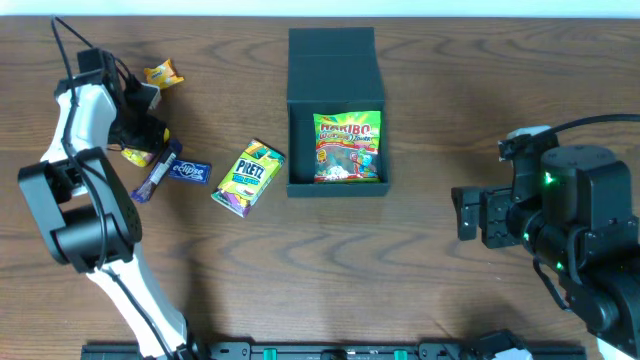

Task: Pack container
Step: 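Move the left gripper back to the yellow Mentos bottle and grasp it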

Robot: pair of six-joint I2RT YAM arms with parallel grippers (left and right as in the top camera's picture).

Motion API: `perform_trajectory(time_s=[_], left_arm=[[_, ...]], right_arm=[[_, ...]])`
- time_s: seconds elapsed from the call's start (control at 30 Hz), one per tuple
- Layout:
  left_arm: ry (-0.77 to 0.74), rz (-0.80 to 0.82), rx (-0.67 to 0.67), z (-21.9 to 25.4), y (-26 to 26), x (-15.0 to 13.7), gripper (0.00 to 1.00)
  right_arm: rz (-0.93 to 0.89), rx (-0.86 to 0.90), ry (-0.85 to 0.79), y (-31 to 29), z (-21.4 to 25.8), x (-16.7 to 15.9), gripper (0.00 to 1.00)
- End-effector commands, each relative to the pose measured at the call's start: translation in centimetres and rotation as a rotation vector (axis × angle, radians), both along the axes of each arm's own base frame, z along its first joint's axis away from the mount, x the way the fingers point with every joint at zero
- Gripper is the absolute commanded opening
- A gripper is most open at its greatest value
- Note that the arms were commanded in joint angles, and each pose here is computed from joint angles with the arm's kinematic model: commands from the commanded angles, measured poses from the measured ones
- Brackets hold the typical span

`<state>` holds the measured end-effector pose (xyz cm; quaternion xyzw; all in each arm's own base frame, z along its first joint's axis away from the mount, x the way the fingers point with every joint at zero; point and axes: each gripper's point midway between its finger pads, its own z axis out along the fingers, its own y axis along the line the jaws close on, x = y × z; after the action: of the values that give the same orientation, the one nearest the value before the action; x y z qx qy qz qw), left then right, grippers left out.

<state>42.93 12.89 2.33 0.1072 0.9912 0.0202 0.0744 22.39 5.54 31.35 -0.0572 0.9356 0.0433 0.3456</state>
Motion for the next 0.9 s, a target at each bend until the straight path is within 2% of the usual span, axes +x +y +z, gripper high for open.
perform_trajectory(time_s=[0.0,0.33,0.5,0.7,0.83,0.87], left_arm=[[0.022,-0.021,0.01,-1.4,0.3,-0.1,0.73],[-0.019,-0.021,0.024,-1.8,0.7,1.1,0.62],[-0.007,-0.016,0.02,-2.2,0.7,0.9,0.46],[-0.016,0.147,0.068,-1.0,1.9,1.2,0.42],[-0.031,0.251,0.053,1.4,2.1,1.9,0.27],[-0.039,0.276,0.049,2.0,2.2,2.1,0.26]], right_arm=[[-0.004,-0.016,-0.005,-0.4,0.0,0.0,0.99],[-0.004,-0.016,-0.006,-0.4,0.0,0.0,0.99],[-0.004,-0.015,-0.005,-0.4,0.0,0.0,0.99],[-0.004,-0.016,-0.005,-0.4,0.0,0.0,0.99],[-0.004,-0.016,-0.005,-0.4,0.0,0.0,0.99],[-0.004,-0.016,-0.006,-0.4,0.0,0.0,0.99]])
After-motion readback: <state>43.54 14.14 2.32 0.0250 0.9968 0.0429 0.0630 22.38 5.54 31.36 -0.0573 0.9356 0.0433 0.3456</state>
